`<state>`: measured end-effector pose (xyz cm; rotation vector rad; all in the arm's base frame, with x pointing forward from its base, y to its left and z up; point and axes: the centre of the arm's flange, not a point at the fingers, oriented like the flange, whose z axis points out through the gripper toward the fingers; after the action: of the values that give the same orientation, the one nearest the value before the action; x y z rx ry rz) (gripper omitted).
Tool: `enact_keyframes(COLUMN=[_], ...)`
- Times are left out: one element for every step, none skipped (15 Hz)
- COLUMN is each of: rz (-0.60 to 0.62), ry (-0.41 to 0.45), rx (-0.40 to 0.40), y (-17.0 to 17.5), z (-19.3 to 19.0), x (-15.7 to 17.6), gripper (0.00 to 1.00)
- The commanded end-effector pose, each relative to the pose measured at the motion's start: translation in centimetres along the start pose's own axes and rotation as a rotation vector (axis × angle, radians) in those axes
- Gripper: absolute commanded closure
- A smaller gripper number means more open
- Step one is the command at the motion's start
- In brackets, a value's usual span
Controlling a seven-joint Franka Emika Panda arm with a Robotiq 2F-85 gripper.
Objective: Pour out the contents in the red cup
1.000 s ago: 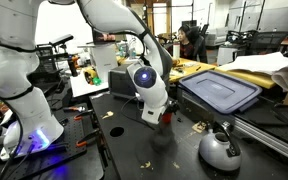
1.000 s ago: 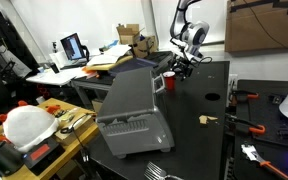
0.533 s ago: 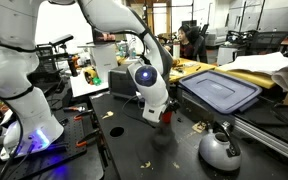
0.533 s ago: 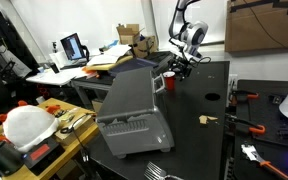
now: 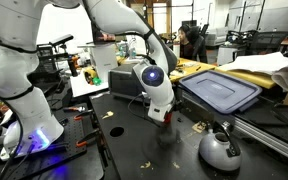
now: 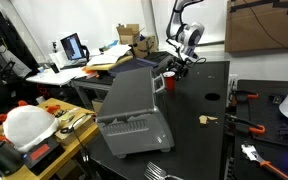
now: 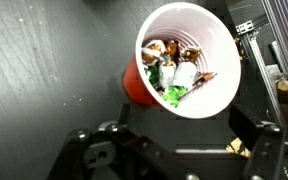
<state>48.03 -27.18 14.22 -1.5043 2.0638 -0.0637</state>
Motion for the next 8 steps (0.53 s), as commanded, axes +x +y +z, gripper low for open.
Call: enact_keyframes(rz=[0.062,0.074,0.093,0.107,0.128,0.144,0.16,0.175], ry=[-0.043,-0.057,-0.069,-0.083,-0.098,-0.112,-0.13,-0.15], rx=[0.019,0.019,0.013,0.006,-0.004,-0.011,-0.014,-0.021], y=[-1.1,-0.9,-0.6,-0.3,0.1,0.5,0.8,1.1], z=[0.7,1.0,1.2,1.4,1.6,1.8,1.9,2.1], x=[0.9,1.2,1.6,1.9,2.4,2.9,3.3,3.7], gripper=[0.0,0.0,0.0,0.0,0.0,0.0,0.0,0.0])
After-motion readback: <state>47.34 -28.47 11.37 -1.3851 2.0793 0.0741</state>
